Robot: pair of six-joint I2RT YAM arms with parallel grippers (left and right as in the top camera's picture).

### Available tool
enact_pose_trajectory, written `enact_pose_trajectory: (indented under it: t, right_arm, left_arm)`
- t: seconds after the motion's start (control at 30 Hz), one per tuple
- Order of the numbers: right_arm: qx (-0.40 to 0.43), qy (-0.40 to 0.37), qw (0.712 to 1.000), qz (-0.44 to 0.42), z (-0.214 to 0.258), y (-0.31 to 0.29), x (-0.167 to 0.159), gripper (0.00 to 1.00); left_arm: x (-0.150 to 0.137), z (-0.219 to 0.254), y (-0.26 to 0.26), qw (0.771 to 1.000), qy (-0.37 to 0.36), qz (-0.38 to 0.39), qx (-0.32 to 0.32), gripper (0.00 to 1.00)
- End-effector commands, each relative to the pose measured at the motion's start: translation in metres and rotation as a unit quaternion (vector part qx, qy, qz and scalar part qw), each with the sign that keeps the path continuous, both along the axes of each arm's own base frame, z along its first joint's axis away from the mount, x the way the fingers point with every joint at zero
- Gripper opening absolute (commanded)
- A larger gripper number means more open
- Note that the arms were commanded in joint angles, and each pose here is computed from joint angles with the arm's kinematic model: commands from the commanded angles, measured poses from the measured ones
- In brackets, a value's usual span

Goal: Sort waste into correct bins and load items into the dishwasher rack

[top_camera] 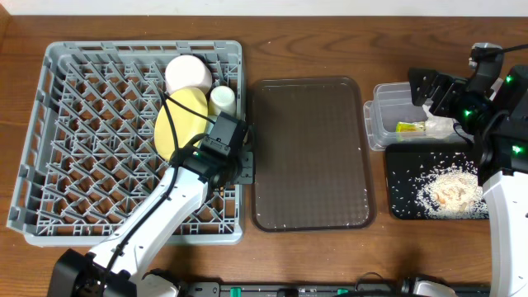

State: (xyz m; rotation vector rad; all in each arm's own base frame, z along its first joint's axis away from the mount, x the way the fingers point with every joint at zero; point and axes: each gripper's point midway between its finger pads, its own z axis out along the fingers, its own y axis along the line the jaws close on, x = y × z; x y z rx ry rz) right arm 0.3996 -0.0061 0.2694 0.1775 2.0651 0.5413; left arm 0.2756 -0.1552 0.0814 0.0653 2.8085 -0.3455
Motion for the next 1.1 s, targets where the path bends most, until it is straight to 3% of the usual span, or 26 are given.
enact_pose_trajectory:
  t: [0.0,0.13,0.27,0.43,0.57,0.73,1.07]
  right_arm:
    - [-0.003,-0.003,1.000,0.005,0.001,0.000,-0.001,0.99]
    - [-0.003,-0.003,1.000,0.005,0.001,0.000,-0.001,0.99]
    - [-0.003,-0.003,1.000,0.005,0.001,0.000,-0.001,0.99]
    - [-0.003,-0.003,1.000,0.005,0.001,0.000,-0.001,0.99]
    - [-0.003,-0.003,1.000,0.005,0.001,0.000,-0.001,0.99]
    - [-0.003,-0.003,1.000,0.005,0.001,0.000,-0.001,0.99]
    - [-0.003,-0.003,1.000,0.005,0.001,0.000,-0.001,0.99]
  left_arm:
    - [-0.001,-0.002,-0.002,1.000,0.005,0.001,-0.004,0.35]
    - [0.004,0.008,-0.005,1.000,-0.008,0.001,-0.010,0.53]
    - [0.013,0.035,-0.009,0.998,-0.046,0.001,-0.030,0.55]
    - [0.019,0.079,-0.004,0.992,-0.117,0.010,-0.047,0.66]
    - [0.025,0.113,0.023,0.980,-0.193,0.051,-0.011,0.84]
    - [0.026,0.147,0.061,0.956,-0.268,0.114,0.042,0.86]
    - [0.022,0.155,0.063,0.953,-0.278,0.116,0.035,0.91]
